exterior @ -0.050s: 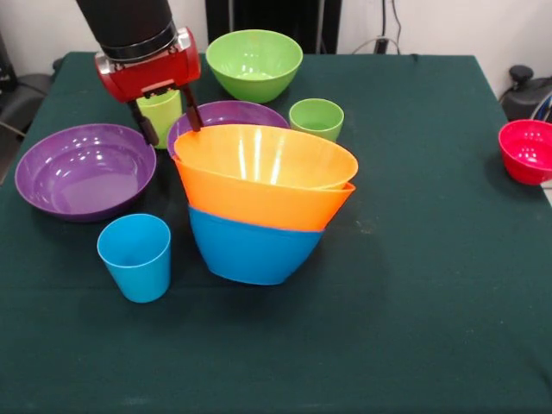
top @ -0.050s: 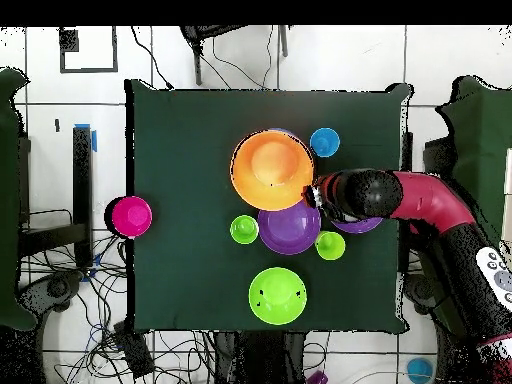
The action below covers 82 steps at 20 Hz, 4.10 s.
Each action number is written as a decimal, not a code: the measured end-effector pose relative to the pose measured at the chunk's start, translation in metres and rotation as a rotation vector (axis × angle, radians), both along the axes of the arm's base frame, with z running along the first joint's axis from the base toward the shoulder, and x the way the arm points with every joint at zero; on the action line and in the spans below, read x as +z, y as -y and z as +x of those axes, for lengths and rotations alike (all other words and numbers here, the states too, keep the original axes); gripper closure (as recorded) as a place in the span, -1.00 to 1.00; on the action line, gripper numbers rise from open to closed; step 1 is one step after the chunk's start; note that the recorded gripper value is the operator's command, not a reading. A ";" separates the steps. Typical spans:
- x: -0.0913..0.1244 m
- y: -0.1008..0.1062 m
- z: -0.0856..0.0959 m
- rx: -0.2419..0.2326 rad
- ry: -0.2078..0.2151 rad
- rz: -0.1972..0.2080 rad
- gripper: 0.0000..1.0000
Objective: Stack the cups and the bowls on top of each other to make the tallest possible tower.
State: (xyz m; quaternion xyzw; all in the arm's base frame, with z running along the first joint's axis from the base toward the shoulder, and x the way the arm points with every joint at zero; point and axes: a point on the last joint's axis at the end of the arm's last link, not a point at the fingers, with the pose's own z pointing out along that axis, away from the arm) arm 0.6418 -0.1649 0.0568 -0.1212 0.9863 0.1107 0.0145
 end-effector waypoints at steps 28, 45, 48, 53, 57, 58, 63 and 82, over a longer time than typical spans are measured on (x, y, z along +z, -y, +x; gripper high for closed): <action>-0.004 -0.032 0.003 0.026 -0.029 0.005 -1.00; 0.001 -0.035 0.012 0.004 -0.024 0.025 1.00; 0.002 -0.036 0.013 0.002 -0.024 0.027 1.00; 0.002 -0.037 0.013 0.002 -0.024 0.028 1.00; 0.002 -0.038 0.013 0.003 -0.025 0.029 1.00; 0.002 -0.038 0.013 0.004 -0.025 0.029 1.00; 0.002 -0.038 0.013 0.004 -0.025 0.029 1.00; 0.002 -0.046 0.017 0.016 -0.022 0.026 -1.00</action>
